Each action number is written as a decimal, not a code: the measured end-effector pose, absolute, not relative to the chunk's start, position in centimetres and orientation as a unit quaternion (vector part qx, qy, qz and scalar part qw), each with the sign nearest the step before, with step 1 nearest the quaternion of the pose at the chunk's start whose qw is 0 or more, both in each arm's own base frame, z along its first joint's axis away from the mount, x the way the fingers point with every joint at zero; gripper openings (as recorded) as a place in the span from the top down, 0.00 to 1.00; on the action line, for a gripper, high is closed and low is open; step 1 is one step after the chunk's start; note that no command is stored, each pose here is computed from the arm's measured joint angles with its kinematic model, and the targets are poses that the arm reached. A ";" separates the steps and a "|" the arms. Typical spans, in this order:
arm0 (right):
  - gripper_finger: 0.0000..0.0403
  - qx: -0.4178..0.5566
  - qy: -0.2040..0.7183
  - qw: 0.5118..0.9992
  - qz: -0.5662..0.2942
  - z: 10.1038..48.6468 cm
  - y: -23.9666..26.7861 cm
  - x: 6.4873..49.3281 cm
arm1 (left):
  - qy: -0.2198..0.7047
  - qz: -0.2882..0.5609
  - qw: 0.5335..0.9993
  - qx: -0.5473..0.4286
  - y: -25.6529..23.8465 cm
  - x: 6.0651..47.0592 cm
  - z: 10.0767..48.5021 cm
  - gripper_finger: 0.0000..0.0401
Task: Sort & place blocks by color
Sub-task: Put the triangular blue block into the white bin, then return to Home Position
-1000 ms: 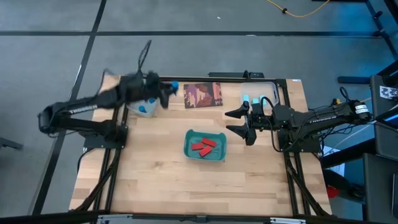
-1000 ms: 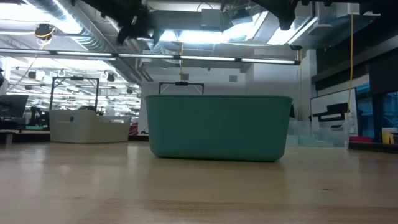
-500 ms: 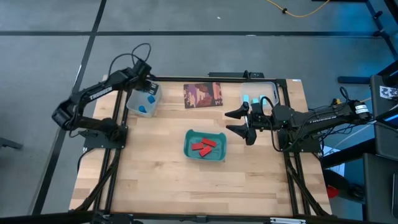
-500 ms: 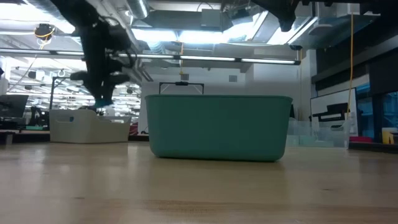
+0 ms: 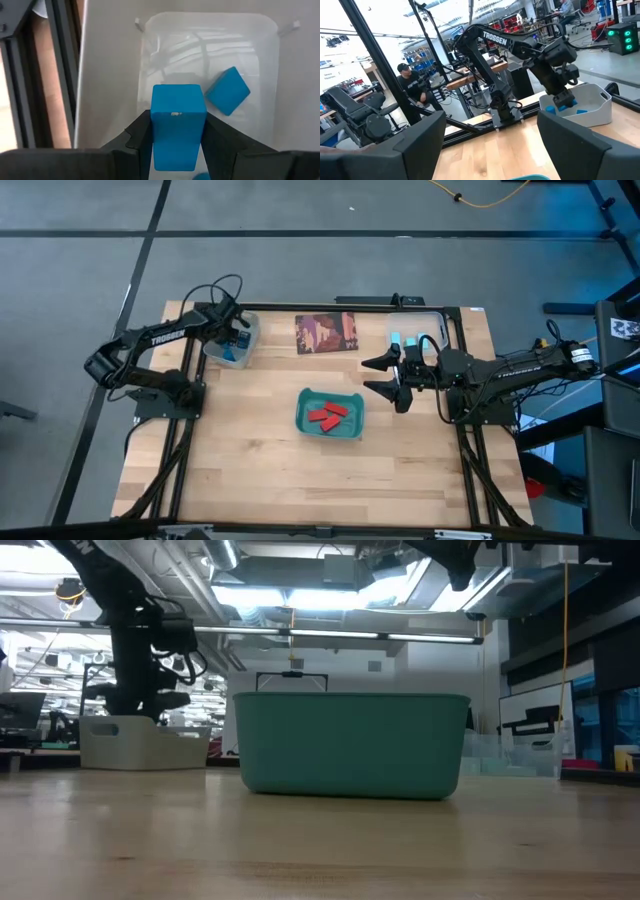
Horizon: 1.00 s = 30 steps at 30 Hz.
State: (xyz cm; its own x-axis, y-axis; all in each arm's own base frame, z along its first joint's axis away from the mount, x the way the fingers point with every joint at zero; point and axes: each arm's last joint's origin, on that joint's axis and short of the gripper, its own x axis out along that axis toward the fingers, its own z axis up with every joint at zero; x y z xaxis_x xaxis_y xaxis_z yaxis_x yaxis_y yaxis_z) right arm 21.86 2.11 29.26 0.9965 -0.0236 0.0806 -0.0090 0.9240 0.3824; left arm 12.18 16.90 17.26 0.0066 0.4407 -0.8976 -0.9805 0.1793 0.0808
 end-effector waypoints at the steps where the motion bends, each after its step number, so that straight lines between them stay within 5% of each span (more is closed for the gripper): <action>1: 0.21 0.195 -0.042 0.980 -0.004 29.3 2.1 21.9 | 0.428 0.558 0.638 -0.313 16.9 12.2 17.1 0.69; 30: 0.21 0.196 -0.042 0.980 -0.004 29.3 2.1 21.9 | 0.394 0.543 0.671 -0.316 17.1 12.6 18.0 0.58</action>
State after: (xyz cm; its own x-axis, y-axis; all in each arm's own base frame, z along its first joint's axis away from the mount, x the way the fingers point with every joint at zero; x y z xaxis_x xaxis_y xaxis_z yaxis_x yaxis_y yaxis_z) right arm 21.86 2.11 29.26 0.9964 -0.0248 0.0806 -0.0081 0.9232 0.3841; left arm 12.56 17.06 18.05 0.0992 0.4787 -0.8723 -0.9776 0.2103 0.0043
